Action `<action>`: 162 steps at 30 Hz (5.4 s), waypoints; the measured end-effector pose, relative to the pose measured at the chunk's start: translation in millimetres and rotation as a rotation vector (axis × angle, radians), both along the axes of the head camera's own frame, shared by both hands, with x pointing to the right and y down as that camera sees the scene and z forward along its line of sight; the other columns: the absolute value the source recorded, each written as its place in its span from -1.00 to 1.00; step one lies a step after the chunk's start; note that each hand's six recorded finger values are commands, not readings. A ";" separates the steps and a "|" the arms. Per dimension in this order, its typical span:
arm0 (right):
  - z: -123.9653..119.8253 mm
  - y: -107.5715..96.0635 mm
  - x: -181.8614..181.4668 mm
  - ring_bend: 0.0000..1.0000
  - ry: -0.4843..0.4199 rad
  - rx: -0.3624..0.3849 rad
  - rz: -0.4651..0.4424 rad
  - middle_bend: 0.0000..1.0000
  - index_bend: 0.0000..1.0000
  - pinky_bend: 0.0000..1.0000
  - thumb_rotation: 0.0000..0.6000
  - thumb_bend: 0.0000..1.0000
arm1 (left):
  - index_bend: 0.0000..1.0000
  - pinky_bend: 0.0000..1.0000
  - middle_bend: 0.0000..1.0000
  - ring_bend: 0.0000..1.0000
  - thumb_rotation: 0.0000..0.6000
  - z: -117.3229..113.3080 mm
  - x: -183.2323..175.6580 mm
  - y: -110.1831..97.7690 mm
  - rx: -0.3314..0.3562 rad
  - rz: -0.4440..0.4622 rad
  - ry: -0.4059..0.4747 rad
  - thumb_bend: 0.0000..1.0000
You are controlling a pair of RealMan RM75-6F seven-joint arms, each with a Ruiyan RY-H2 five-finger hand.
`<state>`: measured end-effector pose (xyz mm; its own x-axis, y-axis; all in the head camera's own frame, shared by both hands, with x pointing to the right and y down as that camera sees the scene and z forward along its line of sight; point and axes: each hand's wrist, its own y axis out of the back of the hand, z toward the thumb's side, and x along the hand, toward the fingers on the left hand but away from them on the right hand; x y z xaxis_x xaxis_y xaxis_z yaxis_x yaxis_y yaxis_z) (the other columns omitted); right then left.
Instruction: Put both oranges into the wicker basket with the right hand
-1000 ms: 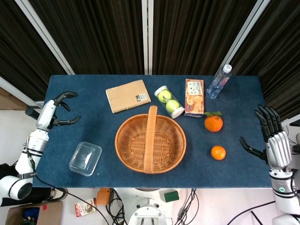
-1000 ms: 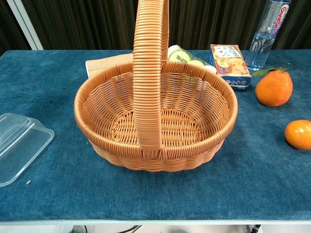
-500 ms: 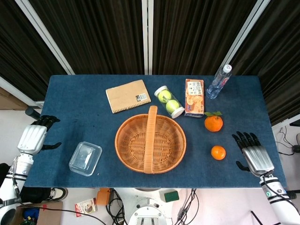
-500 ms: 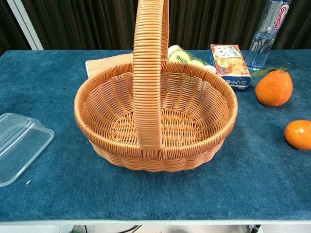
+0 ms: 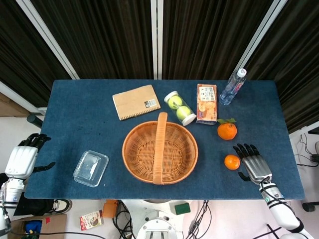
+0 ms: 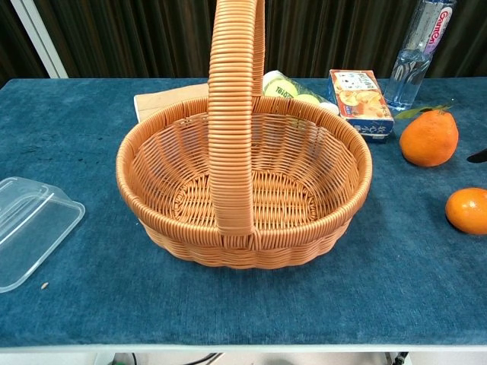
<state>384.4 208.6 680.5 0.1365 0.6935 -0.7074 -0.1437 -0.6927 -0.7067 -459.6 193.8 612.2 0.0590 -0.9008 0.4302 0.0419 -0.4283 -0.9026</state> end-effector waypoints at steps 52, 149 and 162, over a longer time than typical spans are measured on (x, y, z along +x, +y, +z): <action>-46.0 -86.2 -237.3 -0.20 -0.360 0.167 -0.372 0.00 0.45 0.10 1.00 -0.20 | -0.48 -0.28 -0.54 -0.70 0.61 -7.2 -21.8 6.5 0.043 -0.058 0.044 -0.88; 59.4 -126.4 -33.7 -0.42 -0.021 0.063 0.214 -0.23 0.08 -0.07 1.00 -0.20 | -0.46 -0.28 -0.54 -0.70 0.61 -10.4 -25.2 6.5 0.024 -0.076 0.093 -0.87; 2.4 -136.3 -46.6 -0.37 -0.185 0.209 0.208 -0.12 0.21 -0.03 1.00 -0.20 | -0.46 -0.28 -0.54 -0.70 0.61 -12.0 -22.5 5.4 0.027 -0.071 0.099 -0.87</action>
